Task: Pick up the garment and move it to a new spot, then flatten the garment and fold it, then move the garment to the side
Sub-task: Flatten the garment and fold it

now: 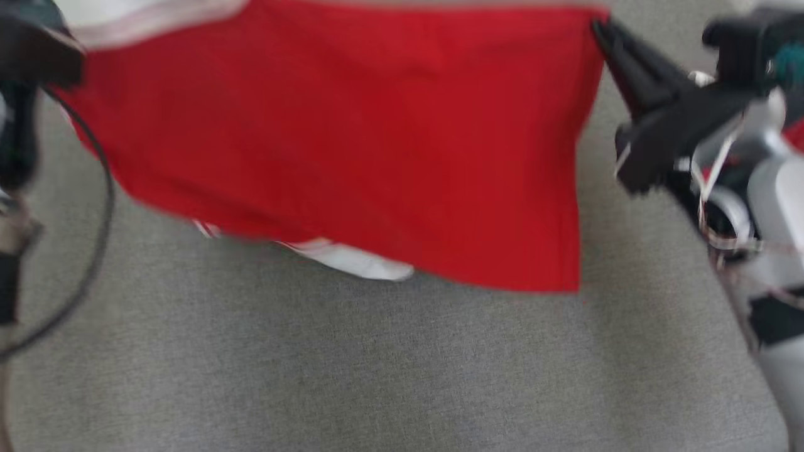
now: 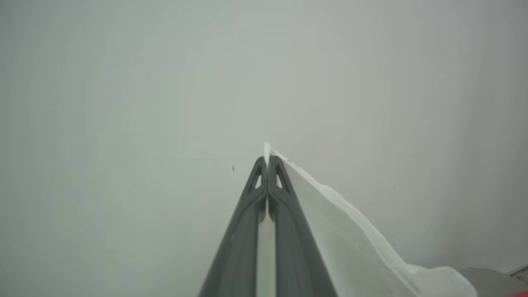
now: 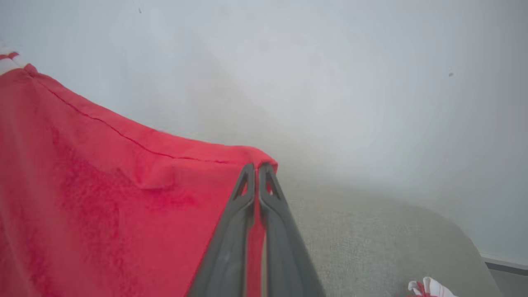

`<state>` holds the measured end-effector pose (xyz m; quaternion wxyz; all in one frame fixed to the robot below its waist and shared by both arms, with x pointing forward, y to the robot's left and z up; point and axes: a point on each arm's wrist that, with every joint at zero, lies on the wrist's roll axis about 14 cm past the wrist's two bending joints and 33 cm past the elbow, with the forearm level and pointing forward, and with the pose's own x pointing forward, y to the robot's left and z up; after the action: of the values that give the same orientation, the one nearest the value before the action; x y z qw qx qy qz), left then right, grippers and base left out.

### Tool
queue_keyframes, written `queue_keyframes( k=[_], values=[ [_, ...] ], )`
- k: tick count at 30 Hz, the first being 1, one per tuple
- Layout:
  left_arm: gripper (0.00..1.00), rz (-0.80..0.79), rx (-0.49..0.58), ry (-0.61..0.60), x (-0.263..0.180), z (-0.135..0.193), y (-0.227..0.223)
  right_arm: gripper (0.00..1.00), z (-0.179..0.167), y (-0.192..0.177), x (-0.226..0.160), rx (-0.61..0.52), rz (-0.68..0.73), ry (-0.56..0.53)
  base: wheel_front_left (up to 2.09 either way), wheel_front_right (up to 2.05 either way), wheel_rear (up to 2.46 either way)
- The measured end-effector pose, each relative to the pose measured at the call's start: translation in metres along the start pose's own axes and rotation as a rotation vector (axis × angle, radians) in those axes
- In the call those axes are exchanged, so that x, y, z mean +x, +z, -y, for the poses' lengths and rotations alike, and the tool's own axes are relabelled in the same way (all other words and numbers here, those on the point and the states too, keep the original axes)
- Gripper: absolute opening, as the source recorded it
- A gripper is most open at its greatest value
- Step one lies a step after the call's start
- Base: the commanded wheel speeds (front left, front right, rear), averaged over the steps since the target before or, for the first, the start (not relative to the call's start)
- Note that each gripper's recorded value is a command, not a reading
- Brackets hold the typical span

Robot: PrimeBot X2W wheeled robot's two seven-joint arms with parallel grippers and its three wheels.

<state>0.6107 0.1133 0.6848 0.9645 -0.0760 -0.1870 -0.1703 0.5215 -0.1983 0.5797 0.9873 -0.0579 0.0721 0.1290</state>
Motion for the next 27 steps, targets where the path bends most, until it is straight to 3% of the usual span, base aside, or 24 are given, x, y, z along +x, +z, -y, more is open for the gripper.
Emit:
queue_keyframes(
  k=[4, 7, 14, 21, 24, 27],
  values=[
    [0.00, 0.115, 0.033, 0.017, 0.030, -0.018, 0.030, 0.00, 0.022, 0.024, 0.035, -0.074, 0.064, -0.026, 0.00, 0.00, 0.00],
    [0.00, 0.201, 0.130, 0.051, 0.045, -0.037, 0.048, 0.00, 0.045, 0.036, 0.056, -0.150, 0.109, -0.074, 0.00, 0.00, 0.00],
    [0.00, 0.477, 0.131, 0.148, 0.068, -0.072, 0.103, 0.00, 0.074, 0.095, 0.095, -0.270, 0.323, -0.155, 0.00, 0.00, 0.00],
    [0.00, 0.693, 0.134, 0.063, 0.073, -0.043, 0.145, 0.00, 0.103, 0.151, 0.094, -0.331, 0.531, -0.271, 0.00, 0.00, 0.00],
    [0.00, 0.733, 0.164, -0.012, 0.070, -0.021, 0.149, 0.00, 0.108, 0.142, 0.101, -0.351, 0.509, -0.288, 0.00, 0.00, 0.00],
    [0.00, 0.662, 0.190, -0.068, 0.073, -0.009, 0.113, 0.00, 0.109, 0.102, 0.117, -0.364, 0.405, -0.278, 0.00, 0.00, 0.00]
  ],
)
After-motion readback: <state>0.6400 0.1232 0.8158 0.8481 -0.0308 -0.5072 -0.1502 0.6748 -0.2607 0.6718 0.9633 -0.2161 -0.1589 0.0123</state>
